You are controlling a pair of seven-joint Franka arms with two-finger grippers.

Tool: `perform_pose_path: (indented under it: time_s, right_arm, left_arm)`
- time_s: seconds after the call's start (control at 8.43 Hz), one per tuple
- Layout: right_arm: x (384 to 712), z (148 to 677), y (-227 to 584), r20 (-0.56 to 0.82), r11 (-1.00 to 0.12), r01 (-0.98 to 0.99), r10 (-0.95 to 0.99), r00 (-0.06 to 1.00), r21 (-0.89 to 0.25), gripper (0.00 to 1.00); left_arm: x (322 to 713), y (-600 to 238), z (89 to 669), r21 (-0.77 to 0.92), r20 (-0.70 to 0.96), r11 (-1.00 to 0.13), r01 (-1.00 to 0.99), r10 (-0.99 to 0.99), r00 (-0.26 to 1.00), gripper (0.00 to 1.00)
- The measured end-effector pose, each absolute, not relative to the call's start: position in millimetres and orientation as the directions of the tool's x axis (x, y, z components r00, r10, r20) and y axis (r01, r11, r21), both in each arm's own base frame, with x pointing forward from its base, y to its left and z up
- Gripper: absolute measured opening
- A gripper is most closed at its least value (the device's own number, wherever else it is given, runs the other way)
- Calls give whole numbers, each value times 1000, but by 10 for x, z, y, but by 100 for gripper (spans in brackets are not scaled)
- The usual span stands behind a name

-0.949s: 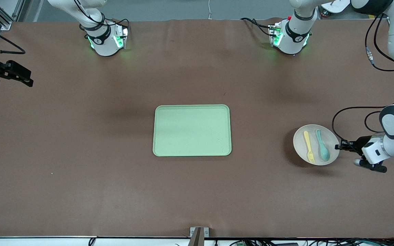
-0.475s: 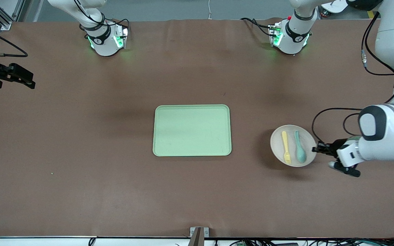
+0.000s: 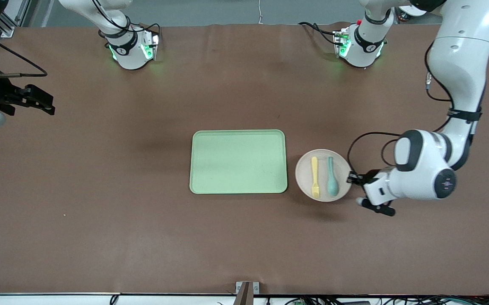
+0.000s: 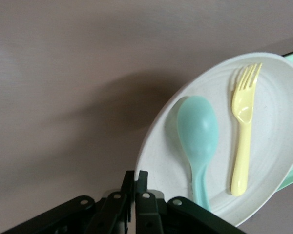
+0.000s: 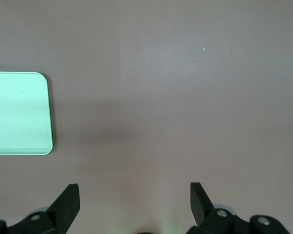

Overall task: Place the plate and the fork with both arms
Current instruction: 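Carry the plate with the left gripper onto the green tray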

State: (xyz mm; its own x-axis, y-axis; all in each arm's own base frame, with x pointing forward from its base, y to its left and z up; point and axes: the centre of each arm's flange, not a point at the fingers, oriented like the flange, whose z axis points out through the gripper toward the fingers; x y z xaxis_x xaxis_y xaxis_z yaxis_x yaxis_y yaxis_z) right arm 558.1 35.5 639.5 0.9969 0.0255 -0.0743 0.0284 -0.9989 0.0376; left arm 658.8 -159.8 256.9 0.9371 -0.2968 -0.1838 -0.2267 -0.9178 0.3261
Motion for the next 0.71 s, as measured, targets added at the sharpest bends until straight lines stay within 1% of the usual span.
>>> perform_pose_path:
  time_s: [0.24,0.47,0.71]
  right_arm:
    - [5593,6383,380,-73,-999,31,29,997,27,100]
    - [5628,6330,486,-70,-999,46,46,997,2,100]
    - [5711,6094,814,-57,-996,81,83,995,-35,100]
  left_arm:
    - [6478,-2131,2522,315,-190,-929,-196,-264,946,4]
    - [6370,-2642,2441,356,-164,-919,-171,-242,956,4]
    - [6245,-2980,2356,365,-173,-919,-150,-225,959,4]
